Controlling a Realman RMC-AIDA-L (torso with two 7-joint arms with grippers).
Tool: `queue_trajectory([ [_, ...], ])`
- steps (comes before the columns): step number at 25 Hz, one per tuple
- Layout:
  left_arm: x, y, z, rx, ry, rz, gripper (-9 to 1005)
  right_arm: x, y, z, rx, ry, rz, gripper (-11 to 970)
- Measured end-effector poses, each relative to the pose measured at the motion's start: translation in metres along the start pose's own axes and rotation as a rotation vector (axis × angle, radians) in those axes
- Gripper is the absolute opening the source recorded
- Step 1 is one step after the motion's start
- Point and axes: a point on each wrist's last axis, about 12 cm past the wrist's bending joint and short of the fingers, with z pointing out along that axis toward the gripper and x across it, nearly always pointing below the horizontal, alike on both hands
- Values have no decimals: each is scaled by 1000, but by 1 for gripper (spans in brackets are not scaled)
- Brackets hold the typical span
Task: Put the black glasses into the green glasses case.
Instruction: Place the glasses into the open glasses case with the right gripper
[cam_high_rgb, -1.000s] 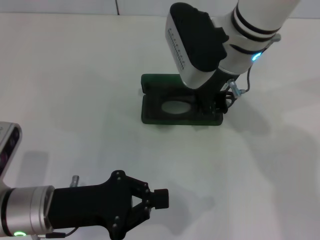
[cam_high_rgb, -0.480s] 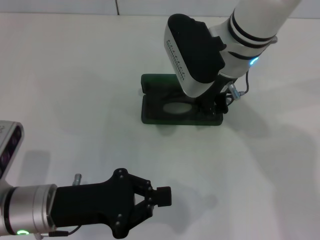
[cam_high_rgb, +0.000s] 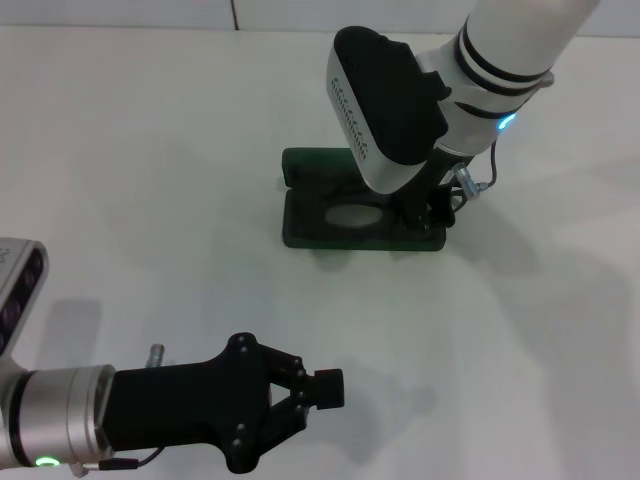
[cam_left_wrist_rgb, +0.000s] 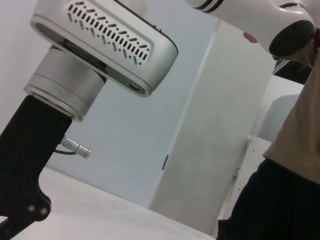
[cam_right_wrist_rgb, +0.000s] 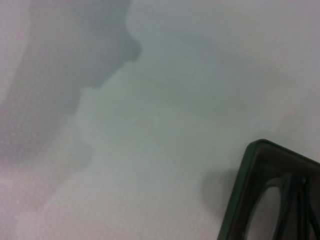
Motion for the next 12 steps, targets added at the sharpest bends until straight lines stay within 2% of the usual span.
queue_trajectory([
  [12,0,1,1,-4,2,1,29,3,1,2,0,1,25,143],
])
